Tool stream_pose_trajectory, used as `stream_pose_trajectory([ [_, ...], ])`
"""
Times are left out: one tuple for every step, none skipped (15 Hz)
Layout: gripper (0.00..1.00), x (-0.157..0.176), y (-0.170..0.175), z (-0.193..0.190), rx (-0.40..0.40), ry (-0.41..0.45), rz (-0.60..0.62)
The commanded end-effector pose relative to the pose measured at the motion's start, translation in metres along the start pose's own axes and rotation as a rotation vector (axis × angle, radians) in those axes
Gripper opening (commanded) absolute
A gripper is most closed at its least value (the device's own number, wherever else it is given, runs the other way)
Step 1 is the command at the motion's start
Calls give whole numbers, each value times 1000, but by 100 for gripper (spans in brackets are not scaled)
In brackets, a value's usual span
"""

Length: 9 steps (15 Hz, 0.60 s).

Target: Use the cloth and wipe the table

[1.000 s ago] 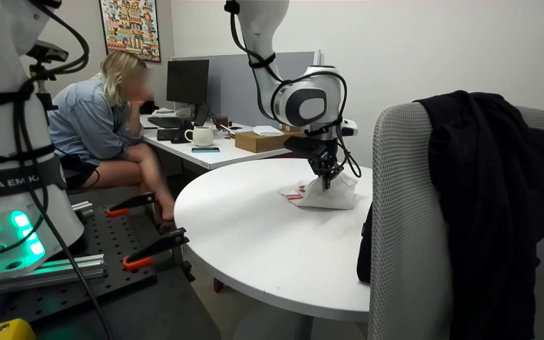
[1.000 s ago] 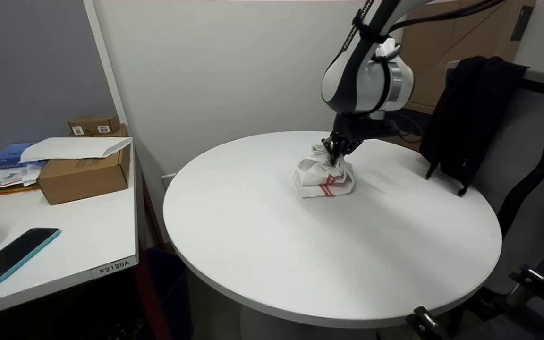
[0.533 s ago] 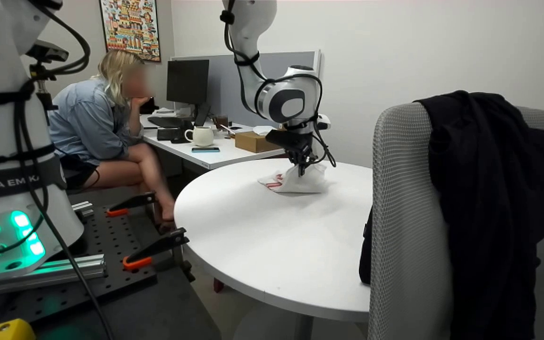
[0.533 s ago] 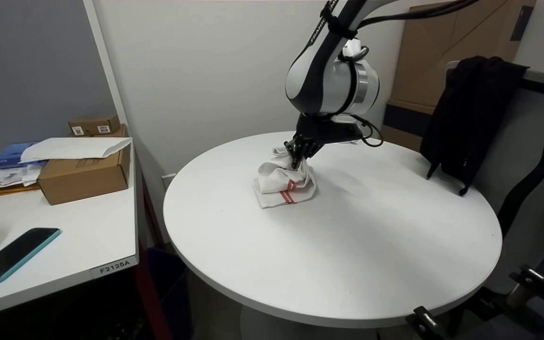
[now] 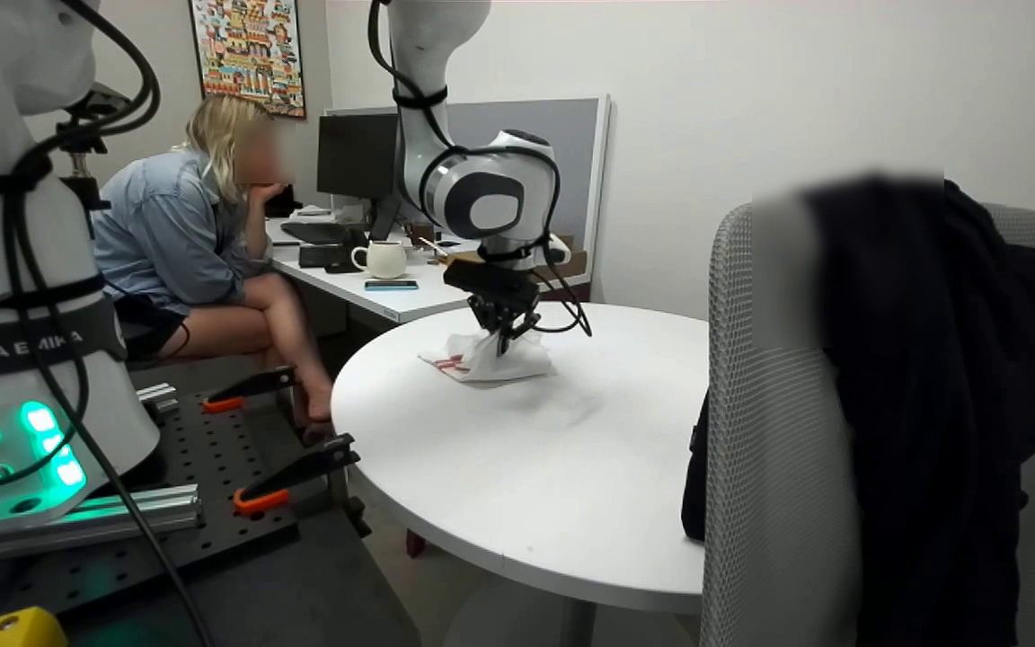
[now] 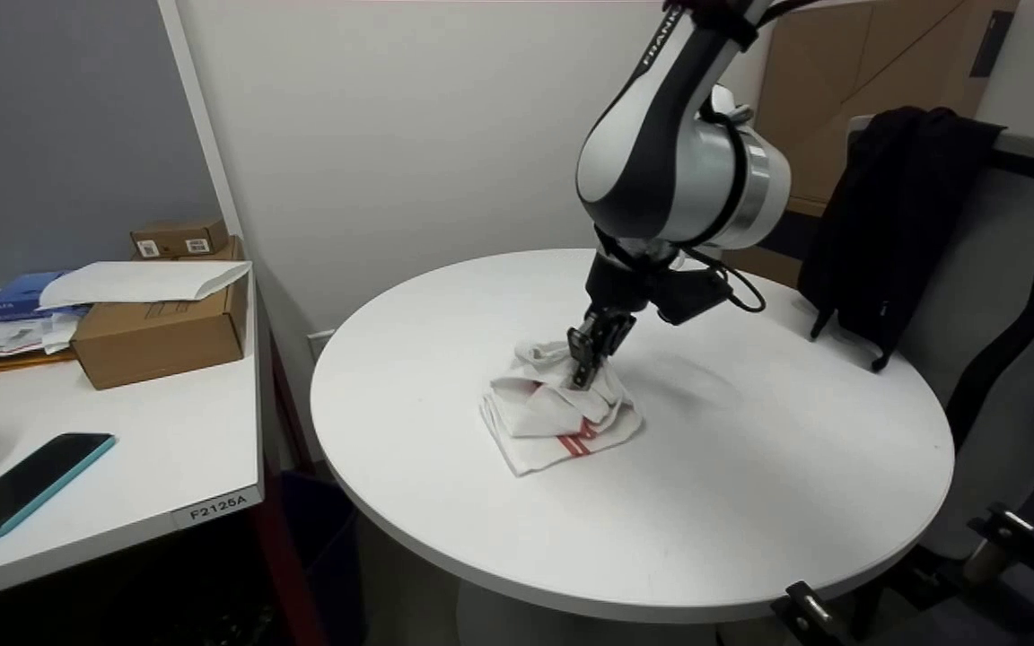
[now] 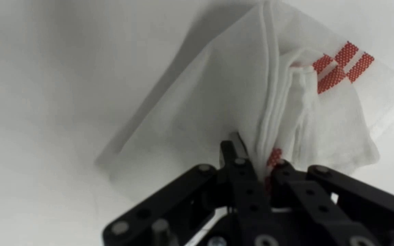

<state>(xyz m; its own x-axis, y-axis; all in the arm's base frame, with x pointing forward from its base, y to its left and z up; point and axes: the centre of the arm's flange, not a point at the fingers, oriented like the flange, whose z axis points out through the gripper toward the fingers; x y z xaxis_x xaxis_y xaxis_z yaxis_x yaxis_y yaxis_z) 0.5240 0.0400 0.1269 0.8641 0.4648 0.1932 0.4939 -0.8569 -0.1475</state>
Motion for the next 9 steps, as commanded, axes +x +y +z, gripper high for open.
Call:
stream_pose_trajectory([
  [2,-71,8,-8,-42,-79,-73],
  [2,-82,20,-9,-66,-98,-77],
  [2,-91,30,-10,-90,-109,-76],
  [2,-95,47,-15,-125,-107,-71],
  [2,-99,61,-21,-161,-103,-59],
  [2,-100,83,-29,-195,-98,-31],
  [2,-102,102,-36,-227,-87,3],
  [2,-102,123,-45,-259,-71,45],
  [2,-102,141,-52,-285,-55,83],
])
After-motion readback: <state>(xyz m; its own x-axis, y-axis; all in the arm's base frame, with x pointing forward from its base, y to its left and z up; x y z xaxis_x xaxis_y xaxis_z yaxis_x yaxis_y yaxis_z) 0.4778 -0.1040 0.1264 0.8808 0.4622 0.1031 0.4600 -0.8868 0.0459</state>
